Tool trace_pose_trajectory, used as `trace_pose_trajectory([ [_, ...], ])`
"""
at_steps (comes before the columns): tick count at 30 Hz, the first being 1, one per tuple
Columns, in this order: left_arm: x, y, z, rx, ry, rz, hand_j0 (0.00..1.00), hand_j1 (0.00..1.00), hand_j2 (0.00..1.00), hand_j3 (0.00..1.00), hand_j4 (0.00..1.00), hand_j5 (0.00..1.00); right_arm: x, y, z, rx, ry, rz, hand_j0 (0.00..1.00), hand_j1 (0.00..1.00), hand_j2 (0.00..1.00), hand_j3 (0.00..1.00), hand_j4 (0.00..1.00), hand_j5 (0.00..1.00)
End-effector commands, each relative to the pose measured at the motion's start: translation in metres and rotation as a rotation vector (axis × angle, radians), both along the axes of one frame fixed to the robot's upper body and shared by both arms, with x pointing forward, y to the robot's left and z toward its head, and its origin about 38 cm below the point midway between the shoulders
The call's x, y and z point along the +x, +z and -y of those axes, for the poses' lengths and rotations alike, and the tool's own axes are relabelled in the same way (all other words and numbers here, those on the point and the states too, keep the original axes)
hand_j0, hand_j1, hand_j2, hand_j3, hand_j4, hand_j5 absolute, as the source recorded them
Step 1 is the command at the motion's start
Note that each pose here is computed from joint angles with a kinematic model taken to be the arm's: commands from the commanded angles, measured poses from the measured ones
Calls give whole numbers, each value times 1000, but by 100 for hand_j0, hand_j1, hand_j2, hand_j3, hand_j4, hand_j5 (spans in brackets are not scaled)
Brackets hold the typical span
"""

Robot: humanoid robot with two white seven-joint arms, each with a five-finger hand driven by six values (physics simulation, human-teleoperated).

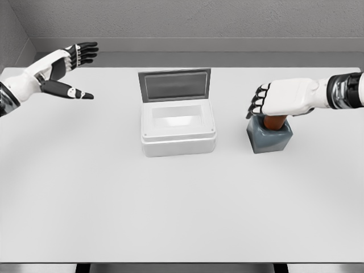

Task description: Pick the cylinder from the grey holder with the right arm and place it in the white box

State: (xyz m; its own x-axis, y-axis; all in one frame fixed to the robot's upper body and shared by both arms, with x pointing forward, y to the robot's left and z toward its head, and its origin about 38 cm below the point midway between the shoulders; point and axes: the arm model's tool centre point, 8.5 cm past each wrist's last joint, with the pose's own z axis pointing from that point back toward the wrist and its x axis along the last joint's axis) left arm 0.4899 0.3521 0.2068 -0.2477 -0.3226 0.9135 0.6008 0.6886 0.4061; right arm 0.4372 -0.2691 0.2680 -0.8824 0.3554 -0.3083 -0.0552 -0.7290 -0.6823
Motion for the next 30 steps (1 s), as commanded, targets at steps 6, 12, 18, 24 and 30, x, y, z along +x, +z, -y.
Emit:
trace_pose_trajectory([
  [6,0,-6,7,-11,-10,-12,100,100,100,100,100,100,0,-4,2,-28,-2,10,71,71,71,71,71,71],
  [12,0,-9,10,-6,-19,-19,100,100,100,100,100,100,1,-4,1,-27,-1,9,57,57,57,57,57,57],
  [18,0,-9,10,-4,-20,-19,100,100,100,100,100,100,1,1,-1,-25,5,21,56,56,56,56,56,56],
  [24,0,-7,10,-3,-20,-15,100,100,100,100,100,100,-2,6,-4,-21,19,31,57,57,57,57,57,57],
  [30,1,-6,11,-4,-22,-10,100,100,100,100,100,100,-6,12,-6,-20,32,46,56,56,56,56,56,56],
])
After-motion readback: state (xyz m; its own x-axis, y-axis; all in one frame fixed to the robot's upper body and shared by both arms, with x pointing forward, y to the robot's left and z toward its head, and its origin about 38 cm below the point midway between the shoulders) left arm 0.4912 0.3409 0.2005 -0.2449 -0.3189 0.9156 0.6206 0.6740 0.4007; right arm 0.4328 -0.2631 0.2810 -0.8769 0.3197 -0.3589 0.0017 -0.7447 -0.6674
